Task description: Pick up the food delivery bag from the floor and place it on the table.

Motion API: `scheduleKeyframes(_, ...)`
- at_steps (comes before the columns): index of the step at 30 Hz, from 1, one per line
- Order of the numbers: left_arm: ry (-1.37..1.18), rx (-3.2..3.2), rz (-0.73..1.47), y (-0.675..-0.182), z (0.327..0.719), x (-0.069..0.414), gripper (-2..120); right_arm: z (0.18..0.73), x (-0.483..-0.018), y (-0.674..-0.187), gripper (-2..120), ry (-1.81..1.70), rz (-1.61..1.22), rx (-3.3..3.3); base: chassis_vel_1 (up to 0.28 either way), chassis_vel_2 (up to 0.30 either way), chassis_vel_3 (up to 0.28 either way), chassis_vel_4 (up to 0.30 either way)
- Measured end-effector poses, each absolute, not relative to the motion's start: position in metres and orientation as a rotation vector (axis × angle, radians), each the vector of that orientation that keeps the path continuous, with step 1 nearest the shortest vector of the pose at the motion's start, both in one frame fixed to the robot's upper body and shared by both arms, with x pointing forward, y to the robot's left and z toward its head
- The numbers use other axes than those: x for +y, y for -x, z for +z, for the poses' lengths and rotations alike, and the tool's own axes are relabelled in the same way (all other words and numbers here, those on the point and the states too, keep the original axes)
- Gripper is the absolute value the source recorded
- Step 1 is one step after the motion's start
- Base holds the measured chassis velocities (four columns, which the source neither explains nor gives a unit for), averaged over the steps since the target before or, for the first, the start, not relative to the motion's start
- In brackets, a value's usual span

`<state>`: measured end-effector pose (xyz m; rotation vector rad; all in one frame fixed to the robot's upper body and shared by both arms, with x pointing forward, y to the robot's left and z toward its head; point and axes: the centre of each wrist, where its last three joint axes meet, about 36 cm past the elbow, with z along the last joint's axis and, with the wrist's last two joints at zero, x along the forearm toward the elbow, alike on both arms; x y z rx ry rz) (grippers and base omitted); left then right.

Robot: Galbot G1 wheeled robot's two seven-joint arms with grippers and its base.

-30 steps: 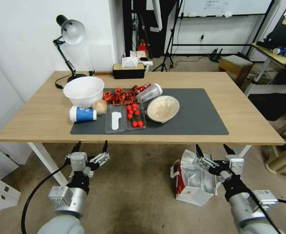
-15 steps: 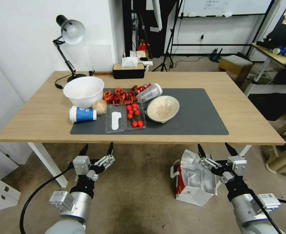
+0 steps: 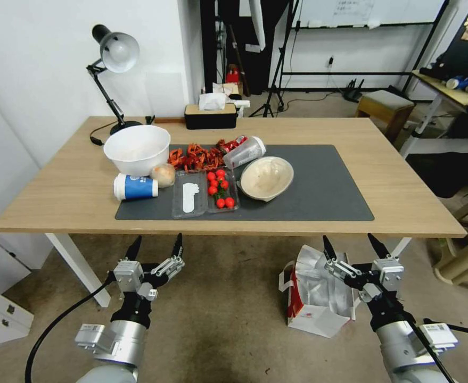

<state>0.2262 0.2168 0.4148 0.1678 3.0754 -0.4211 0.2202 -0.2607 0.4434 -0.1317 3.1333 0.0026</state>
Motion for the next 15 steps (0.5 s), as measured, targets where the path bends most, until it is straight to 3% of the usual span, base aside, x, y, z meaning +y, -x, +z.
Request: scheduleKeyframes(15, -0.165, 3.104, -0.437, -0.221, 0.399, 0.22, 100, 0.417, -0.256, -0.216, 100, 0.116, 0.057, 3.138, 0.0, 0.0, 0.0, 0.0)
